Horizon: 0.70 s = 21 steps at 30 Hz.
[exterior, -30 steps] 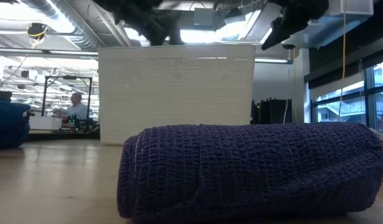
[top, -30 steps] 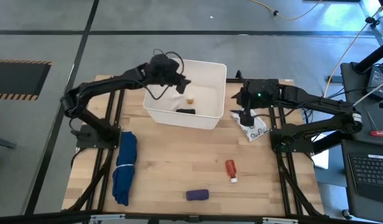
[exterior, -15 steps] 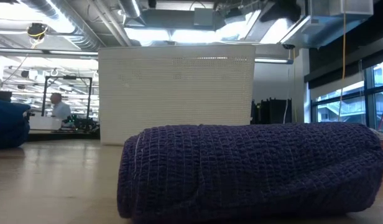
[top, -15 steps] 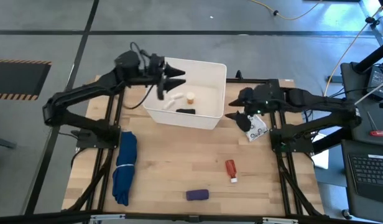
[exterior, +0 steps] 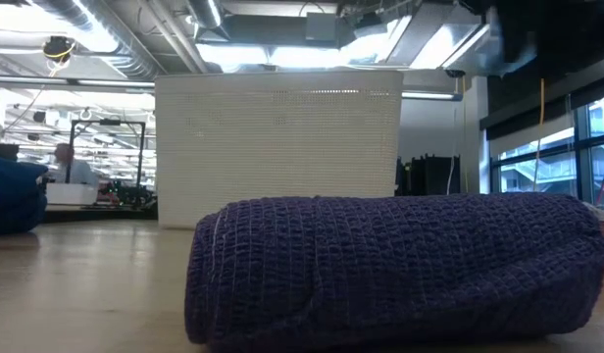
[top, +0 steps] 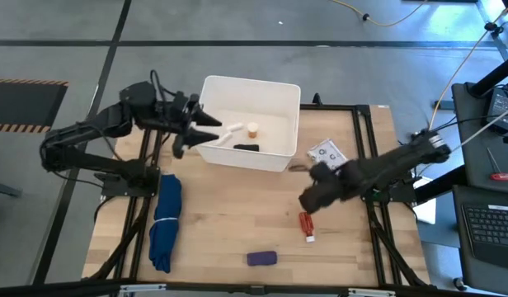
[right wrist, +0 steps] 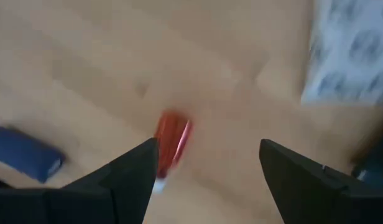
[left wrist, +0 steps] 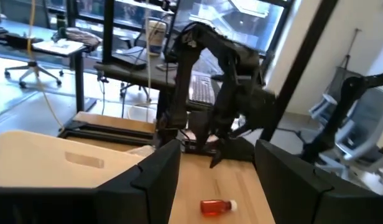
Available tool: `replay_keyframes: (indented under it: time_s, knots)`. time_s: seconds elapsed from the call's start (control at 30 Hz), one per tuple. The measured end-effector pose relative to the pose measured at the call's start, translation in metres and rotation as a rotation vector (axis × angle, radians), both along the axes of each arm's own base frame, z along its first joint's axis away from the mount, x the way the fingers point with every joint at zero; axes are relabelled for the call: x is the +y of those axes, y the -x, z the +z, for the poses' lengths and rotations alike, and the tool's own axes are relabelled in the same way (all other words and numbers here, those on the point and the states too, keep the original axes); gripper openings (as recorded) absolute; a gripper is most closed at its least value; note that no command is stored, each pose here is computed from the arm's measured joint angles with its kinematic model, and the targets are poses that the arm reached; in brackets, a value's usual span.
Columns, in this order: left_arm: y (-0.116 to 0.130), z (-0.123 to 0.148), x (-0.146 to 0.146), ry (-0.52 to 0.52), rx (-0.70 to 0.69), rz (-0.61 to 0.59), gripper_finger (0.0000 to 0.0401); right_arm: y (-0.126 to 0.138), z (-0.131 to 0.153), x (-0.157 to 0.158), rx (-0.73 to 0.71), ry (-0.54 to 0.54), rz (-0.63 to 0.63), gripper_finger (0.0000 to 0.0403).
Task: Pick & place medical supplies in basket/bin
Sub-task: Put the orange medicine bottle into the white bin
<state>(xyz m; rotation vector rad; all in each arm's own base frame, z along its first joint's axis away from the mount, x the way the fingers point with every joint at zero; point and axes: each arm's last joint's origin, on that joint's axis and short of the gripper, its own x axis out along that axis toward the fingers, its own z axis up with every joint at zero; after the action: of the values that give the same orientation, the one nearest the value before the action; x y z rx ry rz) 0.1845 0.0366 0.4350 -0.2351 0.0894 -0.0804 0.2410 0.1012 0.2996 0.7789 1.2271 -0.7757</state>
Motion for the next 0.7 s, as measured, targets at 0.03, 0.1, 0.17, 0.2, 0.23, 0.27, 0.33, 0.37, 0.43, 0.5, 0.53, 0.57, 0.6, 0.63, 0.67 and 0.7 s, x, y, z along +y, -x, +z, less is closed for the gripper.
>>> replay_keyframes:
  time_s: [0.03,0.1,0.17,0.2,0.23,0.27,0.33,0.37,0.43,0.5,0.53,0.57,0.6,0.63,0.67,0.7]
  knots:
    - [0.003,0.000,-0.002,-0.010,0.002,-0.007,0.0200,-0.002,-0.006,0.008,0.026,-0.023,-0.017,0.0279]
    - [0.007,0.000,-0.004,-0.032,0.010,-0.017,0.0200,-0.008,-0.019,0.026,0.059,-0.070,-0.018,0.0279]
    - [0.010,0.000,-0.007,-0.048,0.016,-0.025,0.0200,-0.016,-0.031,0.043,0.062,-0.117,0.019,0.0279]
    - [0.010,0.000,-0.007,-0.050,0.021,-0.028,0.0200,-0.019,-0.037,0.052,0.054,-0.135,0.037,0.0279]
    - [0.011,-0.001,-0.008,-0.050,0.026,-0.031,0.0200,-0.023,-0.042,0.059,0.045,-0.150,0.054,0.0279]
    - [0.011,-0.002,-0.008,-0.048,0.036,-0.034,0.0200,-0.027,-0.048,0.066,0.037,-0.161,0.064,0.0279]
    - [0.011,-0.003,-0.009,-0.045,0.050,-0.037,0.0200,-0.033,-0.060,0.074,0.037,-0.168,0.041,0.0279]
    - [0.012,-0.004,-0.009,-0.043,0.058,-0.039,0.0200,-0.035,-0.066,0.076,0.050,-0.162,0.009,0.0279]
    - [0.012,-0.006,-0.010,-0.039,0.081,-0.042,0.0200,-0.038,-0.076,0.078,0.084,-0.150,-0.066,0.0279]
    - [0.012,-0.008,-0.010,-0.034,0.106,-0.042,0.0200,-0.041,-0.085,0.080,0.118,-0.160,-0.094,0.0279]
    - [0.013,-0.009,-0.010,-0.032,0.115,-0.043,0.0200,-0.042,-0.088,0.082,0.140,-0.181,-0.095,0.0279]
    - [0.013,-0.010,-0.010,-0.029,0.127,-0.043,0.0200,-0.042,-0.091,0.083,0.161,-0.205,-0.095,0.0279]
    - [0.013,-0.012,-0.010,-0.026,0.141,-0.043,0.0200,-0.043,-0.093,0.085,0.181,-0.224,-0.094,0.0279]
    - [0.013,-0.013,-0.010,-0.024,0.153,-0.043,0.0200,-0.043,-0.097,0.086,0.202,-0.233,-0.100,0.0279]
    - [0.013,-0.014,-0.010,-0.022,0.158,-0.043,0.0200,-0.044,-0.100,0.086,0.218,-0.234,-0.116,0.0279]
    - [0.013,-0.014,-0.010,-0.022,0.161,-0.043,0.0200,-0.044,-0.102,0.087,0.228,-0.229,-0.137,0.0279]
